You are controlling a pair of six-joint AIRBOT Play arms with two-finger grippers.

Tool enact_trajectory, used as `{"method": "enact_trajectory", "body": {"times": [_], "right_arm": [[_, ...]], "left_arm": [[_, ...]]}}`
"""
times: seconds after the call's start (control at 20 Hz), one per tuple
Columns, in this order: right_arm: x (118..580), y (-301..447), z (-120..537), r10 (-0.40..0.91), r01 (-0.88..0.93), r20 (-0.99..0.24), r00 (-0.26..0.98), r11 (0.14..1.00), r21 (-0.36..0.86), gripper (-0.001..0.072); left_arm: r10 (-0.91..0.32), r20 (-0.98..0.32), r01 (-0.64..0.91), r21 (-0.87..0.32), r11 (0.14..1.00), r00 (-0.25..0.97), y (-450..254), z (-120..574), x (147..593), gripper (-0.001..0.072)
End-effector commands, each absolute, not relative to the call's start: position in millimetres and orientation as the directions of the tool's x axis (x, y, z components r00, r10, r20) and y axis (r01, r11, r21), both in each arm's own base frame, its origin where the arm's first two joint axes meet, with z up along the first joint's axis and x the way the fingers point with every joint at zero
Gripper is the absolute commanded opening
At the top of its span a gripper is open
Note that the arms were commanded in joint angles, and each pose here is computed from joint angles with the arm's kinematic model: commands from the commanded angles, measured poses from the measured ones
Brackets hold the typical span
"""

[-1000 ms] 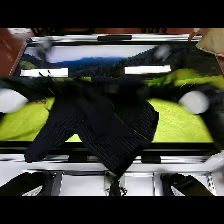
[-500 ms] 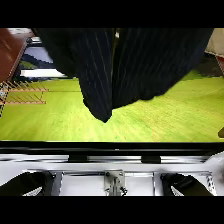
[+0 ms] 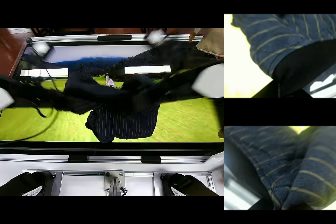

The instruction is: Fold the shirts.

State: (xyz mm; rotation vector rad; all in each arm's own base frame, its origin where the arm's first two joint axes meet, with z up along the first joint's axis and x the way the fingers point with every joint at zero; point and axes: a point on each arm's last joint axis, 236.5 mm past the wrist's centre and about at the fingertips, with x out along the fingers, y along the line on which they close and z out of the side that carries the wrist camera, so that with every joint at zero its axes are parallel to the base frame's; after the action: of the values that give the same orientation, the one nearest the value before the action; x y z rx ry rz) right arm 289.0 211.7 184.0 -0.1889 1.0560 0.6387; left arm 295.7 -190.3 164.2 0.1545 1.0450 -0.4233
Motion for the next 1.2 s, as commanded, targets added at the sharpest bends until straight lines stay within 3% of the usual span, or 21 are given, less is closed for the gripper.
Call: {"method": "enact_trajectory", "body": {"times": [0.0, 0.15, 0.2, 0.3, 0.4, 0.55, 0.7, 0.75, 0.8, 0.85, 1.0, 1.1, 1.15], "right_arm": [[251, 229, 104, 0.343, -0.582, -0.935, 0.093, 0.780, 0.229, 0.0113], [258, 232, 105, 0.354, -0.572, -0.927, 0.122, 0.789, 0.226, 0.0113], [261, 231, 108, 0.359, -0.565, -0.922, 0.144, 0.795, 0.221, 0.0113], [263, 232, 115, 0.373, -0.559, -0.913, 0.168, 0.799, 0.223, 0.0113], [263, 233, 123, 0.391, -0.546, -0.901, 0.190, 0.804, 0.234, 0.0113], [279, 243, 172, 0.480, -0.547, -0.813, 0.330, 0.799, 0.250, 0.0113], [300, 256, 250, 0.586, -0.565, -0.637, 0.500, 0.779, 0.272, 0.0112], [303, 257, 273, 0.607, -0.577, -0.588, 0.535, 0.771, 0.271, 0.0113], [304, 258, 291, 0.621, -0.586, -0.548, 0.560, 0.765, 0.268, 0.0112], [303, 257, 306, 0.631, -0.594, -0.520, 0.575, 0.760, 0.265, 0.0113], [297, 254, 346, 0.657, -0.628, -0.448, 0.607, 0.741, 0.236, 0.0113], [304, 242, 384, 0.636, -0.643, -0.350, 0.688, 0.757, 0.112, 0.0112], [314, 235, 409, 0.616, -0.630, -0.264, 0.742, 0.776, 0.037, 0.0113]], "left_arm": [[-0.154, -0.947, 0.369, -0.042, 0.929, 0.281, -169, 82, 277, 0.0057], [-0.149, -0.947, 0.346, -0.043, 0.937, 0.285, -162, 82, 281, 0.0067], [-0.151, -0.945, 0.346, -0.044, 0.937, 0.290, -162, 85, 282, 0.0153], [-0.158, -0.940, 0.346, -0.046, 0.937, 0.302, -163, 90, 284, 0.0457], [-0.169, -0.931, 0.361, -0.044, 0.931, 0.322, -165, 99, 288, 0.0486], [-0.197, -0.898, 0.390, -0.031, 0.920, 0.394, -169, 131, 299, 0.0485], [-0.218, -0.839, 0.403, 0.002, 0.915, 0.499, -169, 172, 316, 0.0461], [-0.229, -0.815, 0.402, 0.004, 0.916, 0.532, -170, 183, 322, 0.0349], [-0.248, -0.789, 0.404, 0.000, 0.915, 0.562, -174, 194, 328, 0.0132], [-0.264, -0.765, 0.405, -0.004, 0.914, 0.587, -177, 204, 332, 0.0058], [-0.270, -0.690, 0.404, 0.037, 0.914, 0.672, -171, 248, 340, 0.0057], [-0.259, -0.530, 0.345, 0.068, 0.936, 0.808, -157, 315, 357, 0.0057], [-0.281, -0.396, 0.308, 0.005, 0.951, 0.874, -153, 359, 367, 0.0057]]}}
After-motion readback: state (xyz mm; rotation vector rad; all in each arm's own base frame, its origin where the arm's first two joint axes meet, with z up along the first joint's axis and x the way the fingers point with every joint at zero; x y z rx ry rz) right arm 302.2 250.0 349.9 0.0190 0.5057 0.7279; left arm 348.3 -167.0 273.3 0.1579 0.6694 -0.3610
